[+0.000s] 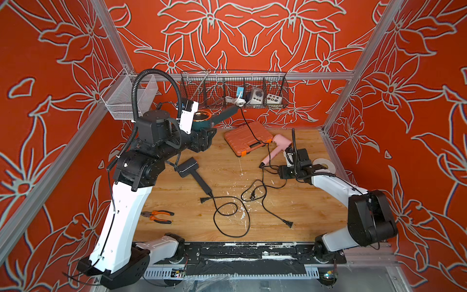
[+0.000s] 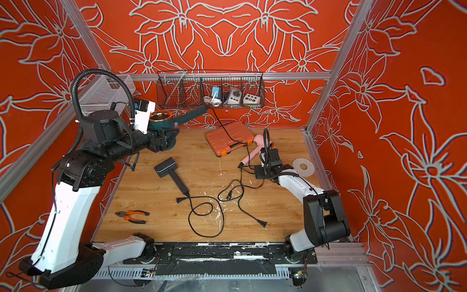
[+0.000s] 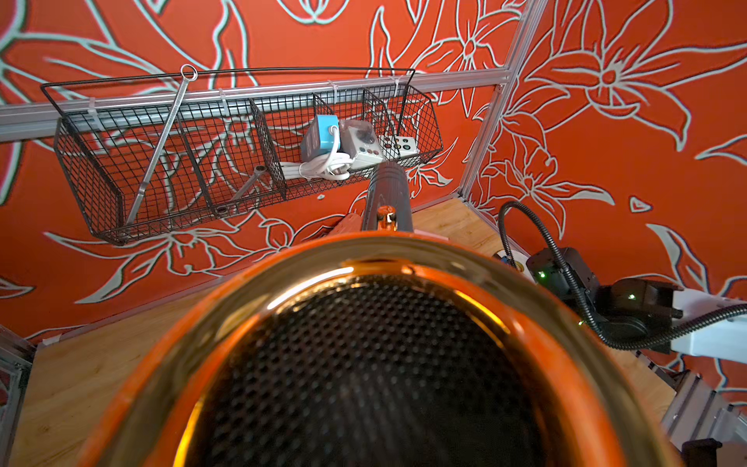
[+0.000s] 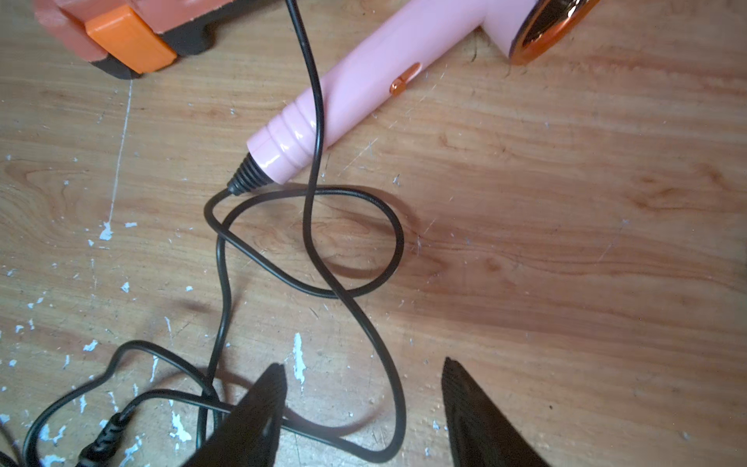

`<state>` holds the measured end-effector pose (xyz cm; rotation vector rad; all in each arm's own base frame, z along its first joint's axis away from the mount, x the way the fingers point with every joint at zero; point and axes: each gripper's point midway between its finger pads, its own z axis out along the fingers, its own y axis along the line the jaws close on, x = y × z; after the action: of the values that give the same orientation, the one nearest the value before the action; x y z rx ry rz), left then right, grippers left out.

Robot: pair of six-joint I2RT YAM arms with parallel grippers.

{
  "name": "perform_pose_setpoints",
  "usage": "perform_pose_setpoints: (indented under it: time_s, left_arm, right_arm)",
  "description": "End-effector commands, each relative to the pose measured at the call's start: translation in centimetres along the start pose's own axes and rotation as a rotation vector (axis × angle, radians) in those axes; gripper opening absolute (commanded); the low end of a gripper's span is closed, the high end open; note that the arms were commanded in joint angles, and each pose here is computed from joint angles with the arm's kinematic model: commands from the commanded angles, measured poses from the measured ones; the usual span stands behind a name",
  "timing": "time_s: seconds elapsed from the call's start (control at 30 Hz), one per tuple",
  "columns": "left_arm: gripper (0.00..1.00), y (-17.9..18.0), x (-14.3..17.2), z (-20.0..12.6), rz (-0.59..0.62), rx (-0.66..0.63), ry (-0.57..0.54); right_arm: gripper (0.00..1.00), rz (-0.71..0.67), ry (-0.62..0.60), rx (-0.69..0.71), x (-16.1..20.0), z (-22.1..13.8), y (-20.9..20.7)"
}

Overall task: Wrap the cord around the hair dryer
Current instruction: Wrap the power cord around the hair dryer.

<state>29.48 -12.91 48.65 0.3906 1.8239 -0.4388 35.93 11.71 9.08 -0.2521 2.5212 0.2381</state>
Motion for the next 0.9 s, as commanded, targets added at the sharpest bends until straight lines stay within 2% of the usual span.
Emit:
perform_pose_setpoints:
  time_s: [0.0,0.27,0.37,0.43,0.57,0.63,0.73,0.87]
  left_arm:
    - [0.00,-0.5,-2.9,-1.1,0.036,0.014,-0.107]
    - [0.00,-0.5,-2.8,-1.0,0.028,0.018,-0.107]
    - [0.00,-0.5,-2.7,-0.9,0.025,0.019,-0.103]
    - [0.00,-0.5,-2.6,-0.9,0.023,0.021,-0.102]
    - [0.00,-0.5,-2.6,-0.9,0.023,0.019,-0.102]
    - [0.00,-0.4,-2.5,-0.8,0.022,0.016,-0.101]
    - [0.00,-0.2,-2.2,-0.6,0.025,0.007,-0.097]
    - [0.00,0.9,-1.2,0.9,-0.028,0.019,-0.098]
  right_arm:
    - [0.59,-0.014,0.068,0.017,1.2,0.4,-0.3]
    - [0.47,-0.013,0.138,0.041,2.3,2.2,-0.8]
    - [0.33,-0.003,0.148,0.047,2.3,2.6,-0.9]
    - [0.18,0.006,0.139,0.059,2.0,2.6,-1.1]
    - [0.00,0.007,0.166,0.076,2.2,3.0,-1.4]
    - [0.00,0.003,0.168,0.090,2.0,2.8,-1.6]
    - [0.00,-0.019,0.108,0.117,0.3,1.0,-1.9]
    - [0.00,-0.096,-0.046,0.120,-4.0,-3.9,-1.4]
